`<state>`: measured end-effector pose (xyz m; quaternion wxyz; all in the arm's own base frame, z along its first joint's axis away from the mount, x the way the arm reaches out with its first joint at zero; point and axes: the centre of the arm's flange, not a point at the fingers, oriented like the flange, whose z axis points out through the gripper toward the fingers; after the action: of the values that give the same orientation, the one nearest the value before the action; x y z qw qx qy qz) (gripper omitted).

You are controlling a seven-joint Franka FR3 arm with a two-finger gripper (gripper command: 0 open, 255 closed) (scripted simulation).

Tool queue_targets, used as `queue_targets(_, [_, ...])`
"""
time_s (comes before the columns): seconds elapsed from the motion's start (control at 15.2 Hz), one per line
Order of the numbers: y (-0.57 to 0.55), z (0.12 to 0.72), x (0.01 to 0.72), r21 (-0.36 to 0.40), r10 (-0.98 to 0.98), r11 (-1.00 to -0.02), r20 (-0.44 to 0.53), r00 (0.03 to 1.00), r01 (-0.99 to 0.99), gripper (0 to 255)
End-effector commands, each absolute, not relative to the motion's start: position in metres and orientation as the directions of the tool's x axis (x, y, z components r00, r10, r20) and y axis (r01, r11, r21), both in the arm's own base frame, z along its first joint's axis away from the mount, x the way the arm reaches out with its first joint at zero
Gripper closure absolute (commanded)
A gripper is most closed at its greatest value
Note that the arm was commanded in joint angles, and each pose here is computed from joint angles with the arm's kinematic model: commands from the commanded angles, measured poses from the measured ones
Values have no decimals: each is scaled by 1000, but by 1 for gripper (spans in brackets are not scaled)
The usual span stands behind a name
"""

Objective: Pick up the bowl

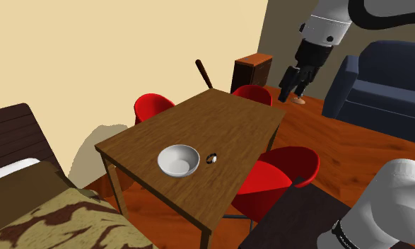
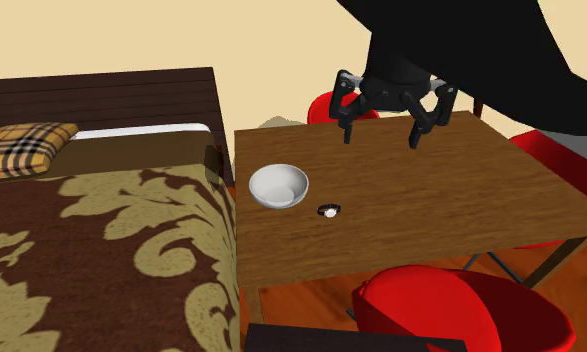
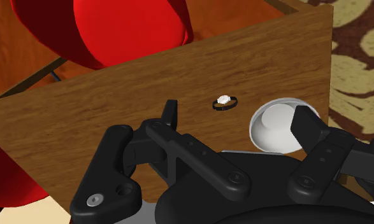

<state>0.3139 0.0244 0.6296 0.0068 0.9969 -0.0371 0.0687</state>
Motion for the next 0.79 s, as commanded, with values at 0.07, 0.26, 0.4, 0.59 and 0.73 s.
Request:
queue_targets(0.07, [27,620,322,5,-74,-997,138,988,-76,0])
queue_targets(0.26, [33,590,347,-5,-78,-997,139,987,-78,0])
queue_targets(0.4, [38,571,364,-11,-80,-997,140,987,-79,0])
queue_targets(0.59, [45,542,389,-21,-83,-996,142,986,-81,0])
queue_targets(0.73, [50,522,406,-27,-86,-996,143,986,-82,0])
